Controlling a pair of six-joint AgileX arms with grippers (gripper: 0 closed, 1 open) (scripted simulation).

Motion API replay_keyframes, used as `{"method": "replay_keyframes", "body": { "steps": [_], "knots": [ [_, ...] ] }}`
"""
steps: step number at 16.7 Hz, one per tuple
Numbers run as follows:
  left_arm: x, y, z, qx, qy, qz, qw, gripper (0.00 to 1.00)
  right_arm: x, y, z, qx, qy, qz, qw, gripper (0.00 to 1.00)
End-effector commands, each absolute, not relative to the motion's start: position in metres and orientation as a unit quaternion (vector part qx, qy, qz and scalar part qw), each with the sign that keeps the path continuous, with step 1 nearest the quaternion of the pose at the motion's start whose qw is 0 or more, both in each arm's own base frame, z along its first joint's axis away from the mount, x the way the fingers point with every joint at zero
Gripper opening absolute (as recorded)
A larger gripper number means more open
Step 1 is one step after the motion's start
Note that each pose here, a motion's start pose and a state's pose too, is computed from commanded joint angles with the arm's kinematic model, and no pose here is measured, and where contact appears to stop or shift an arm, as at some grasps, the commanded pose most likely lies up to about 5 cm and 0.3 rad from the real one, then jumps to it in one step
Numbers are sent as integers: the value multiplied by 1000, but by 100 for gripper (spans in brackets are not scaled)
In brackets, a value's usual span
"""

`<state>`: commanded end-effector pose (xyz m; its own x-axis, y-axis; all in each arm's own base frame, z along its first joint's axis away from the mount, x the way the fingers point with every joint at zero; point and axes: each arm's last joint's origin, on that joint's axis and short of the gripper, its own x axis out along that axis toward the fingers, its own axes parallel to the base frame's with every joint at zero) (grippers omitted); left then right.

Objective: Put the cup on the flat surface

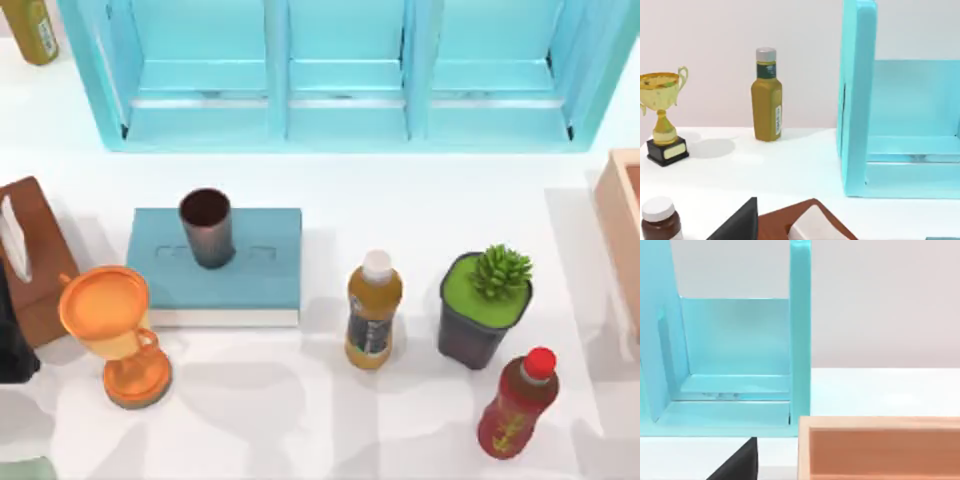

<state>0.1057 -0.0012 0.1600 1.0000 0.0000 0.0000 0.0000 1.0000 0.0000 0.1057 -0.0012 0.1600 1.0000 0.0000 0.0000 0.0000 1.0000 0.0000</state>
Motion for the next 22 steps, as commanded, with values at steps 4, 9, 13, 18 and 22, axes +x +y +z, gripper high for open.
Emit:
{"method": "replay_keyframes", "body": {
  "steps": [4,9,13,18,22],
  "knots": [
    [106,-1,160,0,0,0,1000,100,106,1,162,1,14,11,1000,100],
    [106,-1,160,0,0,0,1000,100,113,17,189,14,118,87,989,100],
    [106,-1,160,0,0,0,1000,100,131,42,236,28,224,150,963,100],
    [106,-1,160,0,0,0,1000,100,175,97,314,47,332,185,924,100],
    [106,-1,160,0,0,0,1000,100,218,163,368,64,388,176,902,100]
  ]
}}
